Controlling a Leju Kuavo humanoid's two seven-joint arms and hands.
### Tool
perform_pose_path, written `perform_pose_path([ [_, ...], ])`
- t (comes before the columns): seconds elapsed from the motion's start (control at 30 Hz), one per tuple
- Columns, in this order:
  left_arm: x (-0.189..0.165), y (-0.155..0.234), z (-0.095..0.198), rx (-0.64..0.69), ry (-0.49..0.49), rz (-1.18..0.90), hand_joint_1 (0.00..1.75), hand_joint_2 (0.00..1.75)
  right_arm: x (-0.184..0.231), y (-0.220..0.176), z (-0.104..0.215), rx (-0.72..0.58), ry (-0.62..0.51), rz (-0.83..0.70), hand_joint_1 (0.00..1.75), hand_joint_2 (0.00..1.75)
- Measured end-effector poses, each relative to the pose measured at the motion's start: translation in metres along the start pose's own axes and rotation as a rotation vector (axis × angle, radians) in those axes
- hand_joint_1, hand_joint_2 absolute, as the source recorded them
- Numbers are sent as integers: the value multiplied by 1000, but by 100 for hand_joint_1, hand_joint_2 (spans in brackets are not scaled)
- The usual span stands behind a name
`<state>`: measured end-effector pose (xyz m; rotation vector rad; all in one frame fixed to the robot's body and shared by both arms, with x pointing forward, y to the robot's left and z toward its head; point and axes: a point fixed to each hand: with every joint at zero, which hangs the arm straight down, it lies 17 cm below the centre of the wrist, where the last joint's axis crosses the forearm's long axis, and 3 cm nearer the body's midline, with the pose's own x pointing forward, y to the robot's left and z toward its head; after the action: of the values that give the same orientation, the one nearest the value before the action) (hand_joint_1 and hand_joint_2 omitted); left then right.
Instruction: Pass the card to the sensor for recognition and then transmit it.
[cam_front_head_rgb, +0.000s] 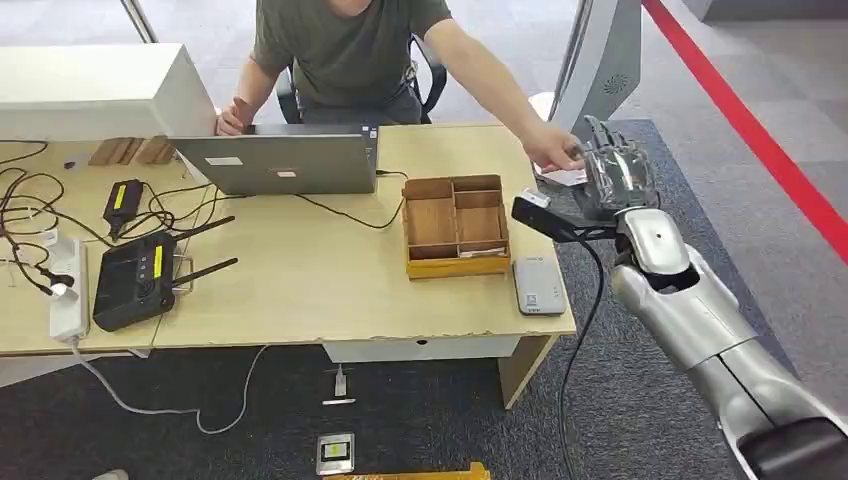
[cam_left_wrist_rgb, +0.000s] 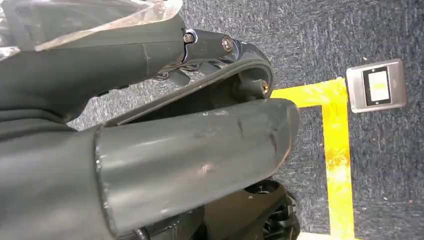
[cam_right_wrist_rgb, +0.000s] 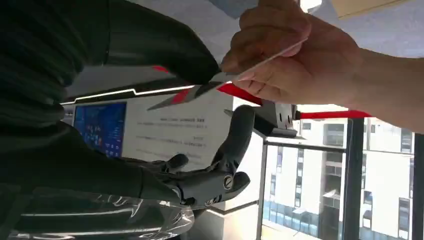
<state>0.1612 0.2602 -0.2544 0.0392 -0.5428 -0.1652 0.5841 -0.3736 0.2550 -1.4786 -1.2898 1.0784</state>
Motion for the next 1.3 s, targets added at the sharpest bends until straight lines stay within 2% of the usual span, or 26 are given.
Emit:
perform_pose_path([
  [0.67,-2,-2,1,-7,6,-17,0,0,-13,23,15,46,7,21,175,175],
  [1.3,-4,-2,1,-6,10,-15,0,0,-6,87,43,133,-12,-38,175,175],
])
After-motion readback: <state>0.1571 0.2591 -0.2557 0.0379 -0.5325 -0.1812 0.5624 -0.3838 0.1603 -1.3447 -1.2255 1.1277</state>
